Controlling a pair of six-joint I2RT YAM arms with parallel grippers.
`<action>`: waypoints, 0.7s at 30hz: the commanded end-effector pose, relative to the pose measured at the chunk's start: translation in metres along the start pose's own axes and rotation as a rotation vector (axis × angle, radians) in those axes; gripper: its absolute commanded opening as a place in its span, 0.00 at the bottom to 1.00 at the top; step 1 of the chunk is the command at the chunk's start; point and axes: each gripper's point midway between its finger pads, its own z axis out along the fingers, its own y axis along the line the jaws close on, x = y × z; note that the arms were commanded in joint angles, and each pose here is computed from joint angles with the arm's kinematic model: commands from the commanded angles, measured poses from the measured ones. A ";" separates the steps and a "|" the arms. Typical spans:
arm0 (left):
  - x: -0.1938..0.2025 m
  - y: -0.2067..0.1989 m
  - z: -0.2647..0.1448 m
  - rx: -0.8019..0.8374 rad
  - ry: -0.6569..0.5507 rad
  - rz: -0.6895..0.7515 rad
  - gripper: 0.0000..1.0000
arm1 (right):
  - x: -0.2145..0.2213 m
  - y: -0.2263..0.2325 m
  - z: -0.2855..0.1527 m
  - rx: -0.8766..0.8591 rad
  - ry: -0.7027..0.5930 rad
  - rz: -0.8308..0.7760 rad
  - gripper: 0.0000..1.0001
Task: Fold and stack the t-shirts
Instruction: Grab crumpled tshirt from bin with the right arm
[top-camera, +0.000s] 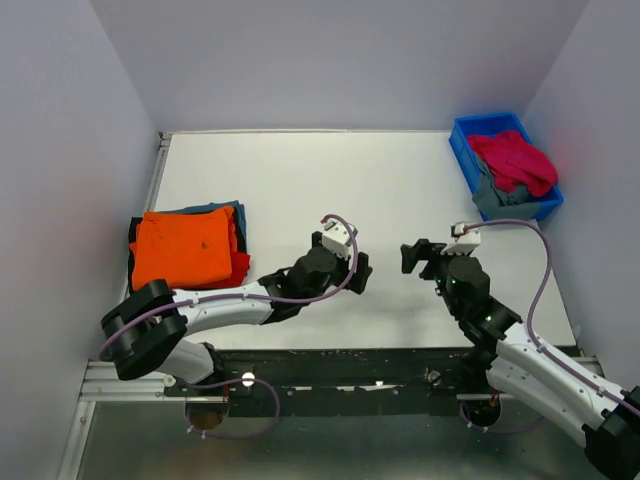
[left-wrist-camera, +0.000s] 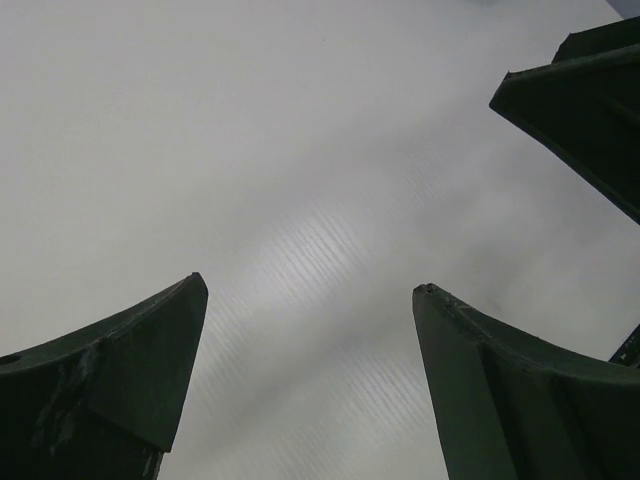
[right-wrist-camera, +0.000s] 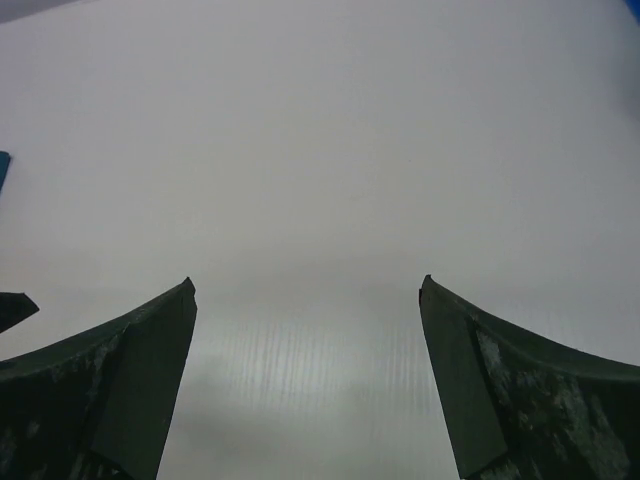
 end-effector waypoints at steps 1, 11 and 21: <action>-0.011 0.013 -0.005 -0.073 -0.043 -0.017 0.99 | -0.007 -0.001 0.007 0.051 0.000 0.040 1.00; -0.013 0.015 -0.011 -0.069 -0.053 -0.013 0.99 | -0.072 -0.084 0.061 0.370 0.105 0.163 0.97; -0.005 0.011 -0.004 -0.064 -0.011 -0.003 0.99 | -0.120 -0.185 0.124 0.653 0.156 0.307 0.79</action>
